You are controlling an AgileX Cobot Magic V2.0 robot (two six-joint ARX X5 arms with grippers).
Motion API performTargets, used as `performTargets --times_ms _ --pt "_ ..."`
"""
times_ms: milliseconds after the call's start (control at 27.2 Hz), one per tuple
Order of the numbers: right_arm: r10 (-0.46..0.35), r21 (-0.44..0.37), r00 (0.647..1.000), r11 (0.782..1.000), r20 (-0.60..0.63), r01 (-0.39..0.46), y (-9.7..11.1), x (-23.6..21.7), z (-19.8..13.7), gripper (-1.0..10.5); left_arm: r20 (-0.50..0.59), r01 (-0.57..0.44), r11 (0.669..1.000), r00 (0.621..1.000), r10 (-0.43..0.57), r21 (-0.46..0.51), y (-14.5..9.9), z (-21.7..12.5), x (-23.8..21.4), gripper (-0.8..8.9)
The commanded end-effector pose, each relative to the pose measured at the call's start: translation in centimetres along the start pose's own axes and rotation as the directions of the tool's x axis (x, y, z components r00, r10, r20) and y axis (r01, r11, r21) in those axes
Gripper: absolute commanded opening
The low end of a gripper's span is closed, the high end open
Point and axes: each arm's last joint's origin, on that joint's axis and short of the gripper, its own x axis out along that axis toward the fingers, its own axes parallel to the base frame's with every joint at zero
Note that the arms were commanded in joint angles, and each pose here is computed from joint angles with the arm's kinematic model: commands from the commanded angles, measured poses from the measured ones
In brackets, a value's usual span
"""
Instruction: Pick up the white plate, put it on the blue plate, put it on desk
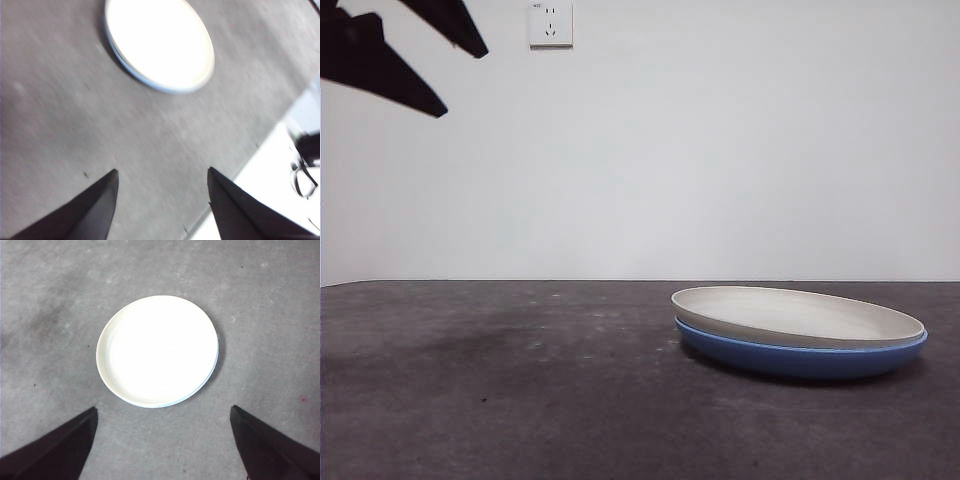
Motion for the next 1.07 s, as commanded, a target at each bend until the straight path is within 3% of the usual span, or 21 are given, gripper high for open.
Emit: performTargets --times_ms 37,257,552,1067 --pt "-0.003 0.006 1.000 1.000 0.012 0.003 0.2 -0.4 0.4 4.2 0.019 0.012 0.999 1.000 -0.013 0.038 -0.2 0.3 -0.1 2.84" --pt "-0.003 0.015 1.000 1.000 0.006 0.003 0.2 -0.4 0.4 4.2 0.020 0.012 0.999 1.000 -0.013 0.039 -0.2 0.3 -0.1 2.84" --pt "-0.051 0.109 0.995 0.992 -0.085 0.060 -0.9 1.9 1.2 4.2 0.020 0.012 0.999 1.000 -0.013 0.039 -0.2 0.3 -0.1 2.84" --pt "-0.029 0.186 0.960 0.979 -0.279 0.083 -5.8 14.0 3.5 4.2 0.020 0.012 0.999 1.000 -0.013 0.039 -0.2 0.3 -0.1 2.84"
